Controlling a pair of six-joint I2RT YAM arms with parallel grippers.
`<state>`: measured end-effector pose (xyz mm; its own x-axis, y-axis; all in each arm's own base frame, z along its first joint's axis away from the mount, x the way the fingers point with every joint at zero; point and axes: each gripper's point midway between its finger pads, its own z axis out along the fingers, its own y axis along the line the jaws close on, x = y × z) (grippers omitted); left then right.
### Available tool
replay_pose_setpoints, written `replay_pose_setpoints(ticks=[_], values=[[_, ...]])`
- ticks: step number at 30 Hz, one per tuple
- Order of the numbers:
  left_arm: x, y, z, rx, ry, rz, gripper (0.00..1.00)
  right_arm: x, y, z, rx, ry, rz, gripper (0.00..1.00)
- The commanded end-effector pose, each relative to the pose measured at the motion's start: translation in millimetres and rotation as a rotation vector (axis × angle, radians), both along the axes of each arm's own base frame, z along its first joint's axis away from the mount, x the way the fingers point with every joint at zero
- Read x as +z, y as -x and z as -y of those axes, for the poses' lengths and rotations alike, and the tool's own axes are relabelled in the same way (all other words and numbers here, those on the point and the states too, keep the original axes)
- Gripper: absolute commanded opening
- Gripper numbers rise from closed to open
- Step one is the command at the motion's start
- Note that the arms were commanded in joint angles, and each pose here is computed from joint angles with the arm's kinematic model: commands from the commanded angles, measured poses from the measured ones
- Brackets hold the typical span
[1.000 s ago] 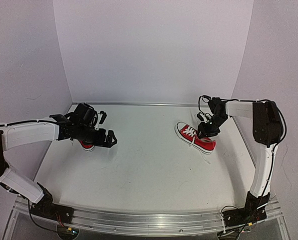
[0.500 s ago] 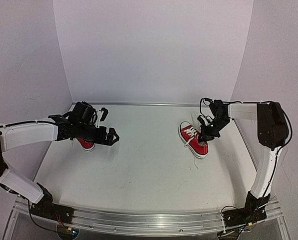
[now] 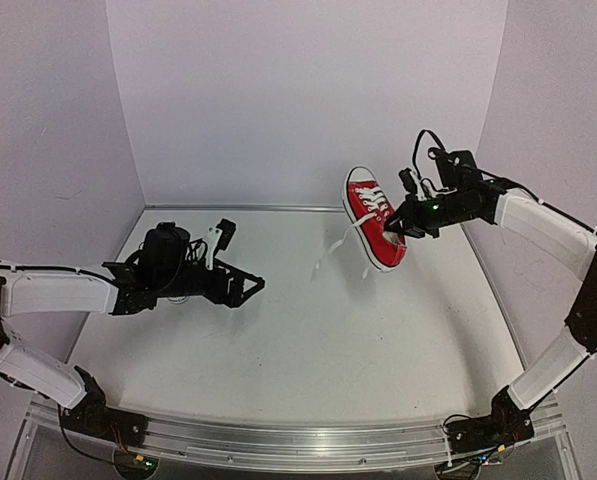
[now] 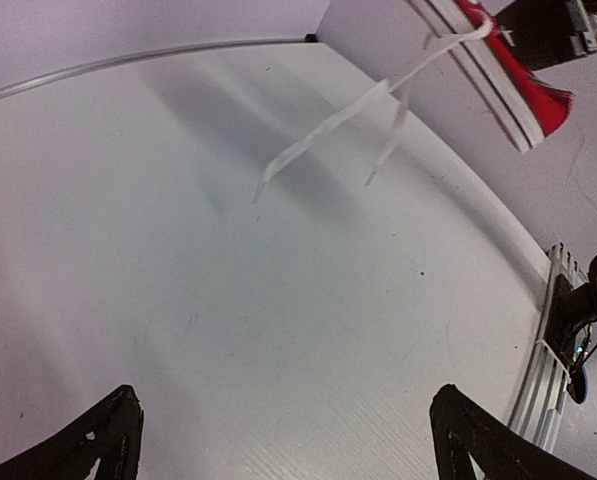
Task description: Tie the shoes
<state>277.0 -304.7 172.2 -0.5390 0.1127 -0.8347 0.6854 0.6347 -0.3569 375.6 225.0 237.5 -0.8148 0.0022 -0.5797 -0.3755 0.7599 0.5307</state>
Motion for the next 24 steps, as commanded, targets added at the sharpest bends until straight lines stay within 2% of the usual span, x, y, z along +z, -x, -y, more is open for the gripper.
replay_pose_setpoints(ticks=[1,9,14,19,24], values=[[47.8,5.8,37.1,-0.099,0.136,0.25,0.99,70.7,0.8,-26.6,0.003,-0.13,0.136,0.0],[38.4,2.2,87.3,-0.182,0.124,0.457,0.97,93.7,17.6,-49.7,0.03,-0.176,0.147,0.0],[20.4,5.9,130.9,-0.299,0.142,0.508,0.95,104.5,26.9,-48.7,0.028,-0.198,0.154,0.0],[7.0,10.5,156.7,-0.359,0.186,0.531,0.9,110.7,36.3,-50.1,0.034,-0.216,0.154,0.0],[-2.3,-5.4,168.7,-0.31,0.211,0.527,0.69,116.5,43.5,-51.7,0.039,-0.233,0.156,0.0]])
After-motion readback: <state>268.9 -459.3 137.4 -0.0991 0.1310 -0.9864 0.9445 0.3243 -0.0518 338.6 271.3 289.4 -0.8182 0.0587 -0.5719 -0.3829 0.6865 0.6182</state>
